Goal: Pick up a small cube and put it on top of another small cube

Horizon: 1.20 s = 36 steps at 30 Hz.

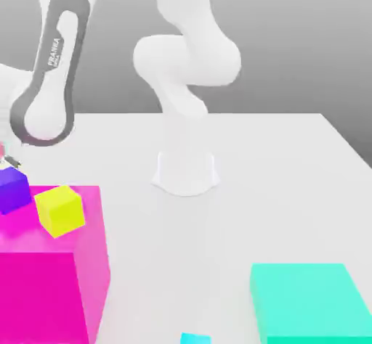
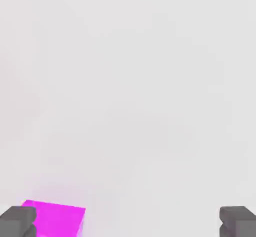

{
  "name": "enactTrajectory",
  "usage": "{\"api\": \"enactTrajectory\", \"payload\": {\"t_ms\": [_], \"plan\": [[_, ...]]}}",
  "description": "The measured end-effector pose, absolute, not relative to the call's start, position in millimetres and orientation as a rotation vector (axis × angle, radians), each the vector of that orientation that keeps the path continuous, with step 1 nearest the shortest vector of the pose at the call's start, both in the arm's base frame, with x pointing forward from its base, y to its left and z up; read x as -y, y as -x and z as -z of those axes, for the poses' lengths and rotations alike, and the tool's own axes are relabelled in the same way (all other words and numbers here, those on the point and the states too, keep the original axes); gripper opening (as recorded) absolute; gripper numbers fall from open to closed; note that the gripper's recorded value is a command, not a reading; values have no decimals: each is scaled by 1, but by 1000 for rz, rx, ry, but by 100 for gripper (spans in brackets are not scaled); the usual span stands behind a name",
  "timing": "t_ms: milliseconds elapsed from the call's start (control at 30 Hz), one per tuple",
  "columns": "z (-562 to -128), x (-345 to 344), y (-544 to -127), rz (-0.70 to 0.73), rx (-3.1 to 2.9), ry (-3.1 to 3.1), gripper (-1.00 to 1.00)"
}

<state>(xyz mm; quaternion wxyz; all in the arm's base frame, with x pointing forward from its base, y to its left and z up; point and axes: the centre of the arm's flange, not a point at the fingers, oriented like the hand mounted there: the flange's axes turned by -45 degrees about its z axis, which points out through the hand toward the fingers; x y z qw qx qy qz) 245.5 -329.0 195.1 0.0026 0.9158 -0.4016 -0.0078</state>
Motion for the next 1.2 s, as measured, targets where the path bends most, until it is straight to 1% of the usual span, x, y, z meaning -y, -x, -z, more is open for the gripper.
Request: {"api": "enactTrajectory", "payload": {"t_ms": [100, 133, 367, 400, 633, 867, 933, 1000, 1033, 1067, 1100, 1200], "plan": [[-199, 296, -252, -25, 1340, -2841, 0], [-194, 289, -249, -13, 1350, -2836, 0], [-136, 284, -245, -2, 1359, -2827, 0], [-129, 283, -244, -1, 1361, -2828, -100], [-129, 283, -244, 0, 1362, -2829, -100], [-185, 284, -245, -3, 1365, -2829, -100], [-208, 318, -224, -83, 1556, -2732, -100], [-235, 349, -217, -157, 1628, -2698, -100], [-249, 357, -225, -184, 1596, -2724, -100], [-264, 352, -253, -208, 1483, -2798, -100], [-280, 352, -269, -231, 1407, -2845, -100], [-328, 356, -304, -290, 1197, -2960, -100]]}}
